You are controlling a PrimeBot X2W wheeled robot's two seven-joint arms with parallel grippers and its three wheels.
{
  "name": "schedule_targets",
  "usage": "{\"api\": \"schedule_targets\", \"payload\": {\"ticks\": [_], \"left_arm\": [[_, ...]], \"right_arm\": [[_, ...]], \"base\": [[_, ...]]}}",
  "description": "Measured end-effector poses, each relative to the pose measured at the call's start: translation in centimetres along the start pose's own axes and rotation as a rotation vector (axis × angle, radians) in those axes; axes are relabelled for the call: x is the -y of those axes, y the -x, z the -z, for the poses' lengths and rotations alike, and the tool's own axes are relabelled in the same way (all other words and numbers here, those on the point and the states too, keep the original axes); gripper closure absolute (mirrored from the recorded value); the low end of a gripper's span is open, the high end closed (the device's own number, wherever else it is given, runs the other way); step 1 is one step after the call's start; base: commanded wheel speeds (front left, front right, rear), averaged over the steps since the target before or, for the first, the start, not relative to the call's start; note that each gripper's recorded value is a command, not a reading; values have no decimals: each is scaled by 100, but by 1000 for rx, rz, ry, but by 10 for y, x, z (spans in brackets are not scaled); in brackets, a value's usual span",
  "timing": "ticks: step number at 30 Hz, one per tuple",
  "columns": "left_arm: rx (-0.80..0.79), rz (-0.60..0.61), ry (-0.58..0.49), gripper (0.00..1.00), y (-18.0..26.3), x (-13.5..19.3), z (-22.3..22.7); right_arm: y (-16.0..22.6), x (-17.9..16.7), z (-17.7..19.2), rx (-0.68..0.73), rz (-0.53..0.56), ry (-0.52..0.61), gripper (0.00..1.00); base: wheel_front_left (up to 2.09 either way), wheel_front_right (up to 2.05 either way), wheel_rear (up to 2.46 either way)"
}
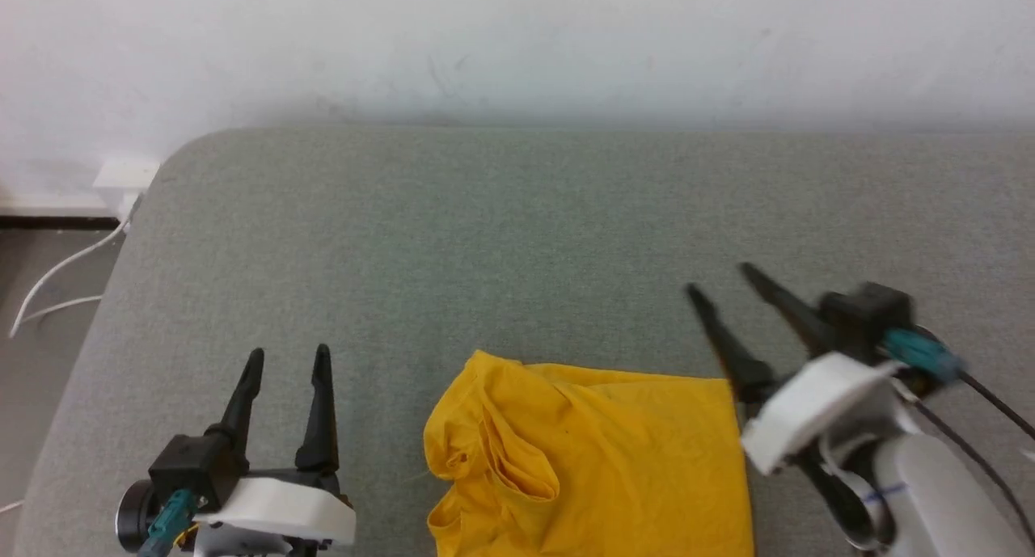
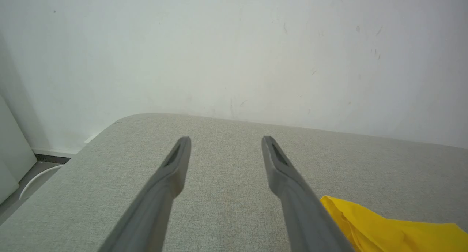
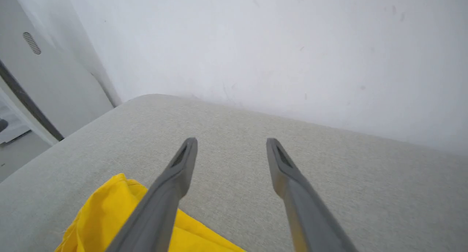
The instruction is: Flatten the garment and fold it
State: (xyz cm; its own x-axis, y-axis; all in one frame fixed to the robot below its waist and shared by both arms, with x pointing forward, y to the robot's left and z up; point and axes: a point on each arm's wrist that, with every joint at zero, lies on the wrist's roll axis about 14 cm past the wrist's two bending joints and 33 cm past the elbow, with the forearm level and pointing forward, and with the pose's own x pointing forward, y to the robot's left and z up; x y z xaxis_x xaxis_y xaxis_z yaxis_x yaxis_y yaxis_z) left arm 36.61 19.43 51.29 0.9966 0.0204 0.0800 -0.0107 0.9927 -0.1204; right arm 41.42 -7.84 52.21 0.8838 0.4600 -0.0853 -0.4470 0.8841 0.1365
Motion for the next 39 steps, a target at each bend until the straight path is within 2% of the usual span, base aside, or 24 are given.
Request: {"api": "schedule_targets", "payload": {"ticks": [5, 8, 14, 17, 21, 26, 30, 34, 39], "left_arm": [[5, -3, 1, 0, 1, -1, -2], [1, -10, 2, 0, 3, -3, -1], [-9, -28, 6, 0, 9, -7, 1], [-12, -33, 10, 0, 11, -8, 1], [-14, -43, 16, 0, 11, -10, 2], [-17, -62, 17, 0, 14, -15, 3], [-20, -80, 18, 0, 18, -20, 3], [-23, -100, 21, 0, 23, -24, 4], [-19, -121, 24, 0, 26, -29, 3]], "right_arm": [[43, 48, -20, 134, 188, 32, 0], [70, 70, -23, 166, 286, 40, 0], [110, 82, -22, 190, 390, 18, 0], [128, 89, -12, 153, 444, -15, 0], [153, 119, 11, 71, 560, -132, 0], [172, 145, 59, -130, 629, -308, 0], [171, 135, 109, -350, 585, -505, 0], [144, 91, 134, -502, 419, -675, 0], [103, 28, 137, -555, 200, -826, 0]], "base": [[0, 0, 0], [0, 0, 0], [0, 0, 0], [0, 0, 0], [0, 0, 0], [0, 0, 0], [0, 0, 0], [0, 0, 0], [0, 0, 0]]}}
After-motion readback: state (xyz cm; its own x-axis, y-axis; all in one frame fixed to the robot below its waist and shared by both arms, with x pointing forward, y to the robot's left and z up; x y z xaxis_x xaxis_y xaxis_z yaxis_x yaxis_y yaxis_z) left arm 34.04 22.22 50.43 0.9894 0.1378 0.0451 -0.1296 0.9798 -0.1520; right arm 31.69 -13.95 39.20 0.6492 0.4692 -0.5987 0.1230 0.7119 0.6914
